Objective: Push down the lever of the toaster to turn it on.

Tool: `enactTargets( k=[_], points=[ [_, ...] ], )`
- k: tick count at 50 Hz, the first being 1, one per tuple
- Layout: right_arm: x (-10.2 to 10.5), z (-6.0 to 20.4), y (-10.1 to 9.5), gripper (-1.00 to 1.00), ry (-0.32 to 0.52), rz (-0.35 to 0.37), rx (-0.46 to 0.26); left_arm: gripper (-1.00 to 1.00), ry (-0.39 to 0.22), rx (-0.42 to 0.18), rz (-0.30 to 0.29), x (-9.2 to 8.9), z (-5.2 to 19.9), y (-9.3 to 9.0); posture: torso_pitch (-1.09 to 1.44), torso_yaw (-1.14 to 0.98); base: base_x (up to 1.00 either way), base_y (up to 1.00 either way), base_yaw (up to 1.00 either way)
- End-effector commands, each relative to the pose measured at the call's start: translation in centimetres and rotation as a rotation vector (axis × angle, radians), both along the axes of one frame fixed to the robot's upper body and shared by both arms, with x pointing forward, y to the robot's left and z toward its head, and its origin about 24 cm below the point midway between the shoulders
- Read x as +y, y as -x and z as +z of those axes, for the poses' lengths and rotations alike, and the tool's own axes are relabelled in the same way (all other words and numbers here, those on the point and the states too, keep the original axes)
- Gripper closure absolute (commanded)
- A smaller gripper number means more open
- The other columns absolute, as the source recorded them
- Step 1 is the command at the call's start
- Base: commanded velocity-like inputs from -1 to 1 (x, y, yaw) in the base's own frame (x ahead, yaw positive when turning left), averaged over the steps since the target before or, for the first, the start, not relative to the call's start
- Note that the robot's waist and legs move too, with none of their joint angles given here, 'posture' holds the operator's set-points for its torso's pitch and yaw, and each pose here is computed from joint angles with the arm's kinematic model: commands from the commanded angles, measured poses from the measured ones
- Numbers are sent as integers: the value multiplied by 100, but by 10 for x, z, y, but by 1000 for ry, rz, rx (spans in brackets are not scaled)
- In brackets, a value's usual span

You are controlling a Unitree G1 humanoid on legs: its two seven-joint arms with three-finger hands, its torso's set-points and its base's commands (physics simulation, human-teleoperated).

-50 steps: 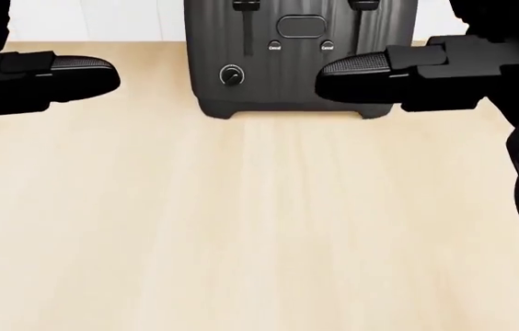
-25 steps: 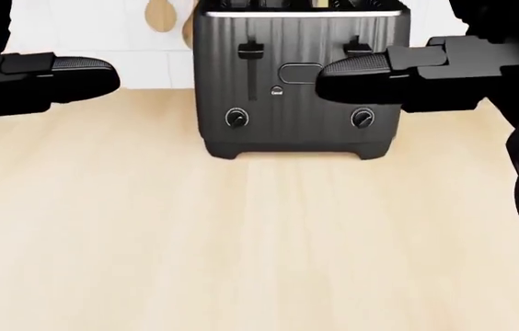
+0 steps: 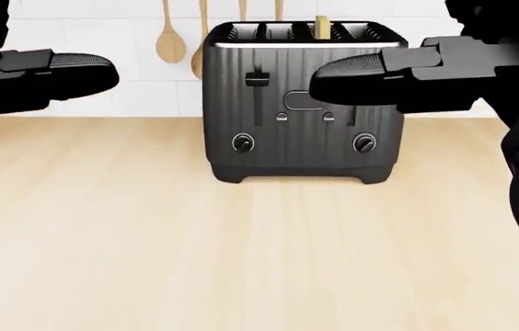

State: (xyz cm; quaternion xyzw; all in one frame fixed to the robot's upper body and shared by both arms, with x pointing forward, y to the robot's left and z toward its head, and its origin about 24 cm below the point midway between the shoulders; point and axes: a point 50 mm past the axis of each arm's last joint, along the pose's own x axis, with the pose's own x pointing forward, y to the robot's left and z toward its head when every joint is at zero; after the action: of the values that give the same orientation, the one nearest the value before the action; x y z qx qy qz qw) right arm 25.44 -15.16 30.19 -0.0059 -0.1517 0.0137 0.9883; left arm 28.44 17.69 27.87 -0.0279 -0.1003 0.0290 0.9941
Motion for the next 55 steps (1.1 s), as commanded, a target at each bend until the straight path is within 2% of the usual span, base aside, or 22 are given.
enactTargets(
  k=[1,5,10,16,22,29,40,55],
  points=[
    [2,9,2,-100,-5,4,-44,-100,0,-66,-7,-3,12,3,-51,0,0,0,0],
    [4,9,-2,-100,5,5,-38,-100,-1,-67,-13,-5,11,3,-51,0,0,0,0],
    [11,23,-17,-100,32,4,-26,-100,-1,-70,-16,-5,12,4,-51,0,0,0,0],
    [19,22,-37,-100,57,7,8,-100,4,-74,-15,-5,14,5,-51,0,0,0,0],
    [32,10,-56,-100,60,40,66,-100,8,-76,-15,-3,14,3,-51,0,0,0,0],
    [39,-12,-68,-100,94,47,104,-100,14,-78,-15,-2,15,5,-51,0,0,0,0],
    [39,-37,-71,-100,100,42,143,-100,14,-81,-10,-2,16,6,-51,0,0,0,0],
    [32,-57,-76,-100,103,14,176,-100,17,-85,-8,-1,17,7,-51,0,0,0,0]
  ],
)
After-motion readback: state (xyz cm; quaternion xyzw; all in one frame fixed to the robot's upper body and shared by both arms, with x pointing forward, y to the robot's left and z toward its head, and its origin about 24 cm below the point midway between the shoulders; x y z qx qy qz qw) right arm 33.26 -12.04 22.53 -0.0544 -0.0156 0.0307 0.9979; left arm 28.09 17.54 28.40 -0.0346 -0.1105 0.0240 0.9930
